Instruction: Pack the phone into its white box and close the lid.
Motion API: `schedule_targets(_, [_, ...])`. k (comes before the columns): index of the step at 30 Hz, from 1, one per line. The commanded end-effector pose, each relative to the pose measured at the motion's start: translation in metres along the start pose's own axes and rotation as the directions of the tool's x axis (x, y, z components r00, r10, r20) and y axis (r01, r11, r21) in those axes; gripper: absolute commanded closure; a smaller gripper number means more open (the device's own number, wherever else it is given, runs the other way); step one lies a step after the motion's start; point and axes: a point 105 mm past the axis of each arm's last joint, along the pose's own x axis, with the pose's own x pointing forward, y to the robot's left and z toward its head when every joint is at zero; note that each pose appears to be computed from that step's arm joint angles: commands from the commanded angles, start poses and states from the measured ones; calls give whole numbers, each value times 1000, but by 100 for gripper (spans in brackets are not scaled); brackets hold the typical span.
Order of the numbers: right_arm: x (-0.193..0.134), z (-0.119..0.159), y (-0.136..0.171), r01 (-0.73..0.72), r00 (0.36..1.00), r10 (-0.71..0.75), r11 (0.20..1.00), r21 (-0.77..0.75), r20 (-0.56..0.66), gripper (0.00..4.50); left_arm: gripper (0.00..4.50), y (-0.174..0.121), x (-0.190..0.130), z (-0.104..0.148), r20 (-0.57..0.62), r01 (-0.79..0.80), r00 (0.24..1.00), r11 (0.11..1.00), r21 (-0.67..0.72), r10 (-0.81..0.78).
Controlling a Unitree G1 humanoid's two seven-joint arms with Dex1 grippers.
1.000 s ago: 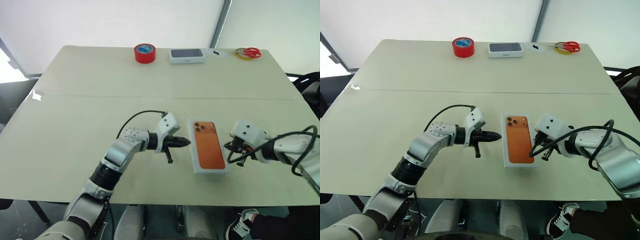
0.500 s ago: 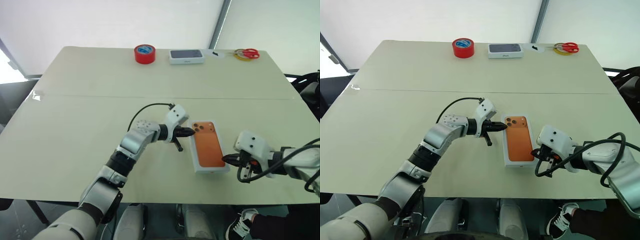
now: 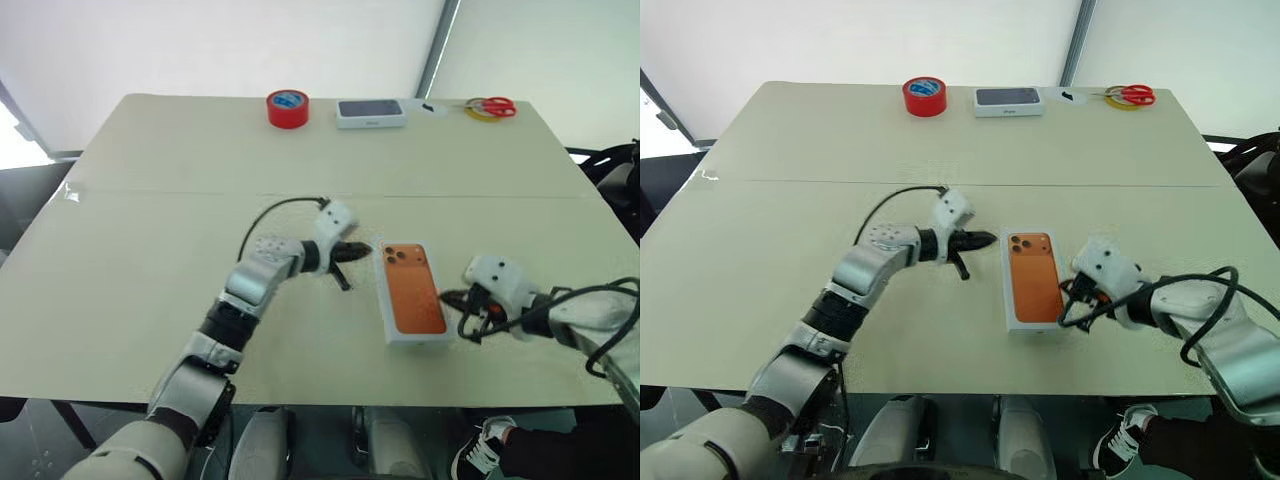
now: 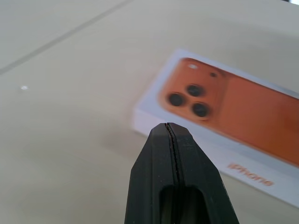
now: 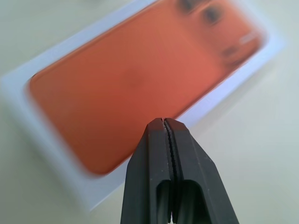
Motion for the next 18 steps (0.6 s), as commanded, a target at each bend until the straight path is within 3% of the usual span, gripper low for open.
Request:
schedule_targets(1, [-5, 21, -35, 154, 982, -153, 988, 0, 112, 447, 450, 24, -35, 29, 138, -114, 984, 993, 26, 110])
schedule_targets(6, [7, 46, -56, 95, 939, -154, 975, 199, 306, 447, 450, 65, -126, 11, 135, -366, 921, 931, -14, 364])
schedule_targets(12, [25, 31, -64, 50, 940, -130, 967, 249, 316, 447, 450, 68, -176, -9, 95, -506, 856, 861, -45, 508])
schedule_targets(18, [31, 19, -66, 31, 935, -116, 968, 249, 336, 447, 450, 60, -198, -26, 39, -566, 823, 824, -32, 567])
